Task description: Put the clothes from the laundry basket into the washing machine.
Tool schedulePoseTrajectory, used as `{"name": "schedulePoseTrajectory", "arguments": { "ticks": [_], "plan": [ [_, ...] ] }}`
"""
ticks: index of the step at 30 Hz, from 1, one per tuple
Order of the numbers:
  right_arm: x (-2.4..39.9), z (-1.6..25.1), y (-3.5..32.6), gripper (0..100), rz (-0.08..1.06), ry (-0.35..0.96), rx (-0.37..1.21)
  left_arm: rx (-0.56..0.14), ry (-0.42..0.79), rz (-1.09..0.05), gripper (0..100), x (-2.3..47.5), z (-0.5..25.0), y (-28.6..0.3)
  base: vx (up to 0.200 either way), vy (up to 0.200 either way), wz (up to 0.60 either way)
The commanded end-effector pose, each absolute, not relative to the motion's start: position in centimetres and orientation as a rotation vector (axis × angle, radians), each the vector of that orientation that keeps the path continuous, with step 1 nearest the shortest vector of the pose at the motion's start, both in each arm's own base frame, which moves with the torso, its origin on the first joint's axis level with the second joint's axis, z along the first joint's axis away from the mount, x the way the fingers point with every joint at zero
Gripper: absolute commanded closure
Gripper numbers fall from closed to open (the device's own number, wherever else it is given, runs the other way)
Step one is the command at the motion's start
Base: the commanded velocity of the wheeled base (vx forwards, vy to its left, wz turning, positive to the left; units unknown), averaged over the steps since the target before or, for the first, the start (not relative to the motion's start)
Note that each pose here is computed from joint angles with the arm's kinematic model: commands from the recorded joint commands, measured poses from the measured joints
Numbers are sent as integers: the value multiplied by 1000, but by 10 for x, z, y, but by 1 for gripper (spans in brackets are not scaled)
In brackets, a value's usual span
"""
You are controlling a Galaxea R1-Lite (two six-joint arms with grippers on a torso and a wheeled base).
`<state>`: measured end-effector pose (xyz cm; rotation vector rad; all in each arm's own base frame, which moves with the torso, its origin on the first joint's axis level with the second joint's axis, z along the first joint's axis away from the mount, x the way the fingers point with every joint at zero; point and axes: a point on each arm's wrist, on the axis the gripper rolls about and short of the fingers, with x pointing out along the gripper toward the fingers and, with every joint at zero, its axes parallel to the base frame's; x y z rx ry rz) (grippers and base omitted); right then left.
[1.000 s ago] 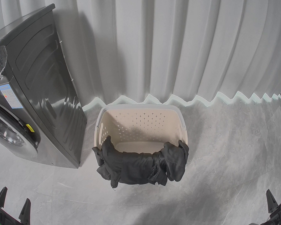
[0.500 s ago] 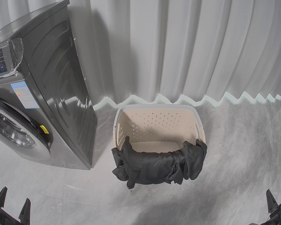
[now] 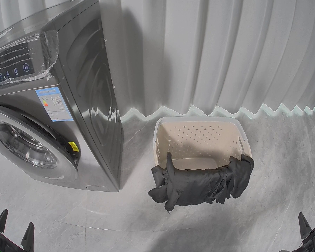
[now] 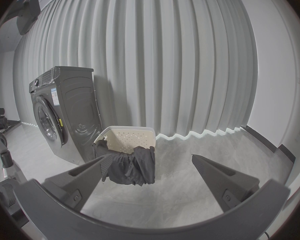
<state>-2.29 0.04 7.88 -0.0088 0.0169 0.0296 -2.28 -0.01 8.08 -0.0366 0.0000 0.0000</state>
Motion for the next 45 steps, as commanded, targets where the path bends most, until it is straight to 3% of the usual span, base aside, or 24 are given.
{"name": "schedulePoseTrajectory", "arguments": {
  "ticks": [1, 37, 45],
  "plan": [
    [-23, 75, 0, 0, 31, 12, -9, -37, -2, 0, 0, -23, 76, 0, 0, 200, 0],
    [-23, 75, 0, 0, 31, 12, -9, -37, -2, 0, 0, -23, 76, 0, 0, 200, 0],
    [-23, 75, 0, 0, 31, 12, -9, -37, -2, 0, 0, -23, 76, 0, 0, 0, 0]
  ]
}}
